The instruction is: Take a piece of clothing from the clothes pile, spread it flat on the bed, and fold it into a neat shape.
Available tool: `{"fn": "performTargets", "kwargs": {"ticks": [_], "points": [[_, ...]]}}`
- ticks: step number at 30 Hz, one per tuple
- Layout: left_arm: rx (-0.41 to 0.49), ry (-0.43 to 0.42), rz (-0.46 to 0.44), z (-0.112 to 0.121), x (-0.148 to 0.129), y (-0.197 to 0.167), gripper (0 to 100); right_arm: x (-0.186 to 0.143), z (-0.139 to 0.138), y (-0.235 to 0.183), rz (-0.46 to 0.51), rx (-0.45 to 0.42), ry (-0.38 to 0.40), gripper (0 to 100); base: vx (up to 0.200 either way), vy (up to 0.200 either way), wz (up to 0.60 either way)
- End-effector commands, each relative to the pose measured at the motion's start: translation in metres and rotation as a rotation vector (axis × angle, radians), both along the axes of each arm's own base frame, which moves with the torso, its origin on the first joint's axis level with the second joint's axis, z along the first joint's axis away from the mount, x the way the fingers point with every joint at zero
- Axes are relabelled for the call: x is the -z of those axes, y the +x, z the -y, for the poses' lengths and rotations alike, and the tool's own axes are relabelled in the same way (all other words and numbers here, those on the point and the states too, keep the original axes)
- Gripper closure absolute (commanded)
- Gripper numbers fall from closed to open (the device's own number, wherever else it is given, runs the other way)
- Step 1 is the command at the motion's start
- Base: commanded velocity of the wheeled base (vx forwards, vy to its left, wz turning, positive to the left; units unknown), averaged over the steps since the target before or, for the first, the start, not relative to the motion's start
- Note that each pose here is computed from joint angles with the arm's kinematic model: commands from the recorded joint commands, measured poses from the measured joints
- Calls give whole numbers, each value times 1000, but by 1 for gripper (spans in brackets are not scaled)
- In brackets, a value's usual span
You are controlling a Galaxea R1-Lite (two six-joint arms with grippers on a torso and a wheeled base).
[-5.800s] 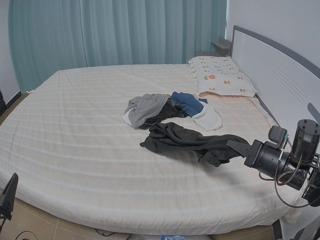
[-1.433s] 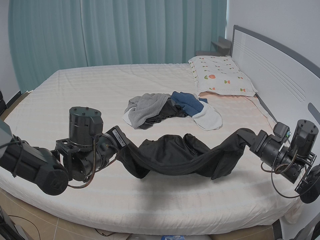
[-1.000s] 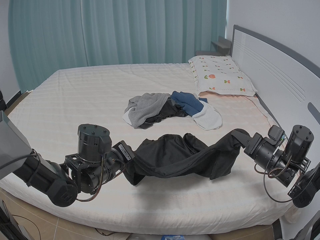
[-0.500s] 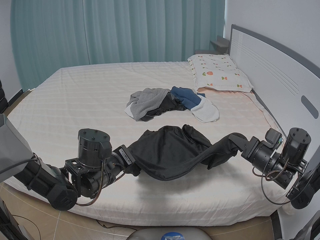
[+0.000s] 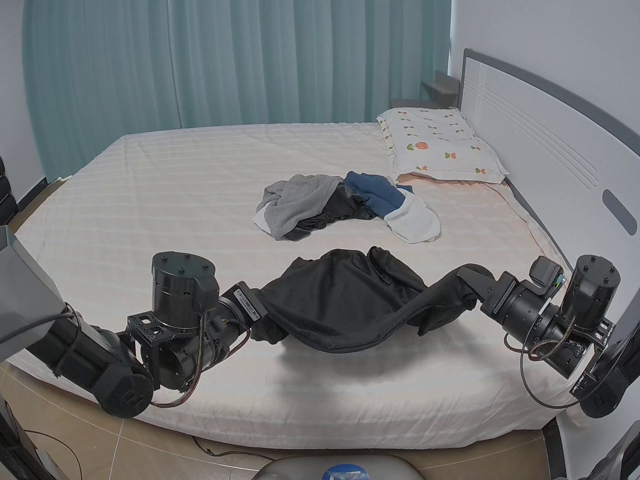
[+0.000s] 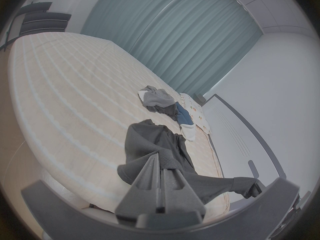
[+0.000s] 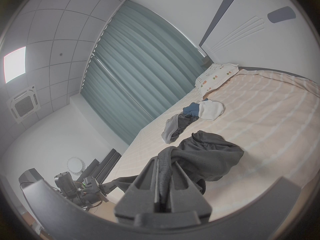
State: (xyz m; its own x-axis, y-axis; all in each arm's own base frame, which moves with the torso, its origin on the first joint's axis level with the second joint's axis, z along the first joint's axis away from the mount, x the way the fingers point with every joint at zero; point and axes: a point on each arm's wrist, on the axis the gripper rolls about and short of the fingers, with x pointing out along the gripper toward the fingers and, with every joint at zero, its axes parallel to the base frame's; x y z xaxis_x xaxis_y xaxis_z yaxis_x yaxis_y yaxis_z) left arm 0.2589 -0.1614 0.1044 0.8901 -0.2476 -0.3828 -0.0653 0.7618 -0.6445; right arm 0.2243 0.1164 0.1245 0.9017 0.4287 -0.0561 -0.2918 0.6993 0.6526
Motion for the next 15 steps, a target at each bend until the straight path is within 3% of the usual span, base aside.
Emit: {"fn": "performTargets", "kwargs": {"ticks": [1, 15], "points": [[-6, -3, 3, -1, -1, 0, 100, 0, -3, 1, 4, 11, -6, 100, 0, 200, 0], [-22, -18, 29, -8, -11, -1, 100, 4, -10, 15, 15, 143, -37, 100, 0, 200, 0]]}}
